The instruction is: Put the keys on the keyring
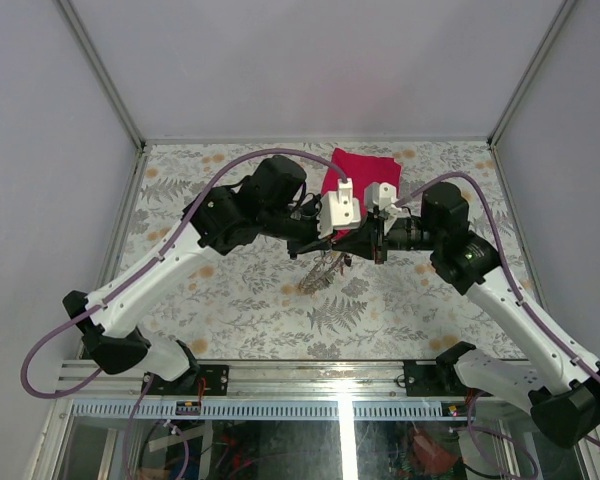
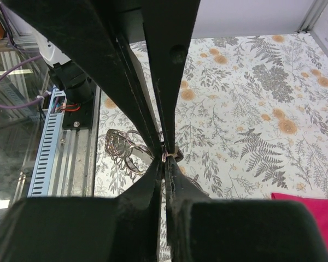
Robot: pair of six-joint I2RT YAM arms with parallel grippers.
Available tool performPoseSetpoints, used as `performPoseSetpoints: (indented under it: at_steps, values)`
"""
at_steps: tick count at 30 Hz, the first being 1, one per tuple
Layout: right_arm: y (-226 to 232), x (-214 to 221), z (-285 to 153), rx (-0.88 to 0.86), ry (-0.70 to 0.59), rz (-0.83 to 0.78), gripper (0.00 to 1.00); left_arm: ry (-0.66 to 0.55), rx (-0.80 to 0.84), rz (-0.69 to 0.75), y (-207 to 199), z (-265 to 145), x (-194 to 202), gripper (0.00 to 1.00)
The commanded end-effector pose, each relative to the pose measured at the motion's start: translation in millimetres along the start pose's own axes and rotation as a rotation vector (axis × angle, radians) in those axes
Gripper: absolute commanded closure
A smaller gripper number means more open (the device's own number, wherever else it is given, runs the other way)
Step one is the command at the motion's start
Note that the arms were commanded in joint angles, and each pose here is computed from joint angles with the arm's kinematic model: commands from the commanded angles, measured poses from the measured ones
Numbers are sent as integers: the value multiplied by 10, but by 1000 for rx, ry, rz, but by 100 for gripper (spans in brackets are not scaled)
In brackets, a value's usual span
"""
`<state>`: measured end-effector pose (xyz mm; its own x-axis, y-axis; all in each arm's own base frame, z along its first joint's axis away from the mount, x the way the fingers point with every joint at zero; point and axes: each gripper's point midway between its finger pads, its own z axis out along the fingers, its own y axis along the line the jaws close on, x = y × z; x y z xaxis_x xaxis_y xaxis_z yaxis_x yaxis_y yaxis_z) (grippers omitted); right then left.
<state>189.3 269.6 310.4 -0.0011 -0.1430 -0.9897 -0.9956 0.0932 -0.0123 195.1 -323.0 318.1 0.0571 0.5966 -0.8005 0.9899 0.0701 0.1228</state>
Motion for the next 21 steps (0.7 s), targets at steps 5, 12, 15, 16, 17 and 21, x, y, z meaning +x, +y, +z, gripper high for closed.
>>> performPoseSetpoints:
  at_steps: [5,12,15,16,17,21]
  values:
    - [87,-430,-154,34,-88,-148,100,-246,-83,56,12,-298,-501,74]
    - [189,-659,-253,39,-138,-198,100,-406,25,-20,-32,-420,-578,67]
    - [225,-741,-282,38,-161,-210,100,-464,70,-34,-60,-460,-607,66]
    - [238,-770,-289,36,-168,-215,100,-478,86,-37,-78,-463,-617,66]
    - [243,-793,-296,36,-173,-217,100,-485,105,-42,-97,-460,-614,66]
    - [272,-865,-309,30,-190,-227,100,-486,147,-52,-125,-423,-582,68]
